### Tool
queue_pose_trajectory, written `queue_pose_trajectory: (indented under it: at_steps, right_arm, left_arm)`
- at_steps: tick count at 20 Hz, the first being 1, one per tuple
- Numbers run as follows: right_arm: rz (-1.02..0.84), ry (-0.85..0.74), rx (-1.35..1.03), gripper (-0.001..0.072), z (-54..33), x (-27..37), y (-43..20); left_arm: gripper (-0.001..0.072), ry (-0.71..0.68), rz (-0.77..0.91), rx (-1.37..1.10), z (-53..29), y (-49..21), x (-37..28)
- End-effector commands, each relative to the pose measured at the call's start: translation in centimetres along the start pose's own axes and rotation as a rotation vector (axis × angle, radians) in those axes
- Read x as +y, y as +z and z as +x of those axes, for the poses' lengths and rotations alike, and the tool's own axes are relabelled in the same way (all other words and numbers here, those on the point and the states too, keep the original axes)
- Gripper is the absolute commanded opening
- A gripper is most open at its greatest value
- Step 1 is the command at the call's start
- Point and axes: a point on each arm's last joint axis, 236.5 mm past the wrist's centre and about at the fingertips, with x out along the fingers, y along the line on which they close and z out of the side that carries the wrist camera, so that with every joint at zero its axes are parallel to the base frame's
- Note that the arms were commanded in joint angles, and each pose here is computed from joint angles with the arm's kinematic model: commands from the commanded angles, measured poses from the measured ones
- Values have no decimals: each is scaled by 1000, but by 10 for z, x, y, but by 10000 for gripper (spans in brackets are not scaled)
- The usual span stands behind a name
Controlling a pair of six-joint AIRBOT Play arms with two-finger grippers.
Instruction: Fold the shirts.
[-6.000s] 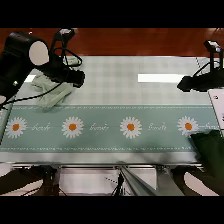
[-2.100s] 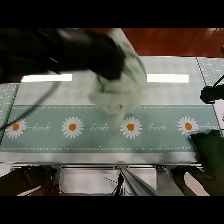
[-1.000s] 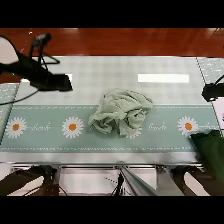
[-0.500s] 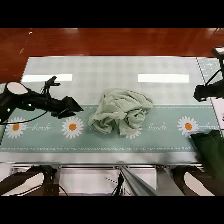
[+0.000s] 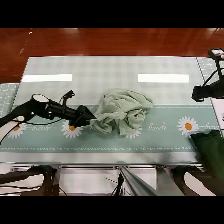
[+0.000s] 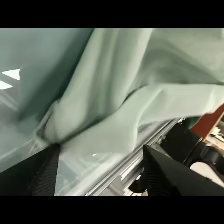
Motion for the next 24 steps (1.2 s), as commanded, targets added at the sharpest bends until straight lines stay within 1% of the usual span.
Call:
queue_pose_trajectory:
  at_steps: [1,2,3,5,6,7,8,10,11,13,14,15,16,18,20,22,24]
  right_arm:
    - [0,4,23,600,1,1,-5]
    - [0,5,29,600,0,1,-7]
    - [-1,2,31,599,0,1,-7]
    - [-6,-20,22,568,0,-5,-5]
    - [-4,-29,12,510,1,-8,-3]
    - [11,-20,2,504,4,-9,-2]
    - [46,24,-6,504,11,-3,-3]
    - [147,201,-16,520,31,23,-9]
    - [183,295,-16,549,39,38,-12]
    - [251,535,17,550,51,83,-26]
    - [273,629,37,549,53,104,-33]
    - [290,711,60,550,57,125,-41]
    - [298,754,79,549,62,141,-50]
    - [251,783,81,550,79,165,-70]
    - [298,780,75,550,94,179,-79]
    - [369,808,42,550,98,194,-74]
    - [361,797,2,549,100,207,-66]
  left_arm:
    - [438,-105,-68,-27,28,13,-17]
    - [103,-129,-98,-39,31,18,-19]
    - [29,-143,-113,-41,33,20,-19]
    - [28,-137,-95,-37,33,19,-17]
    - [28,-139,-90,-32,33,18,-18]
    - [29,-143,-70,-27,32,16,-19]
    - [28,-149,-64,-18,32,14,-21]
    - [29,-160,-42,0,32,9,-24]
    - [28,-165,-35,9,31,7,-25]
    - [28,-166,-34,11,31,6,-26]
    - [28,-166,-29,10,31,6,-26]
    - [28,-167,-28,9,31,6,-26]
    - [29,-167,-19,8,31,6,-27]
    - [29,-171,-8,14,30,5,-28]
    - [28,-180,15,28,30,1,-30]
    - [29,-185,27,34,30,-1,-31]
    - [28,-185,39,33,30,-1,-31]
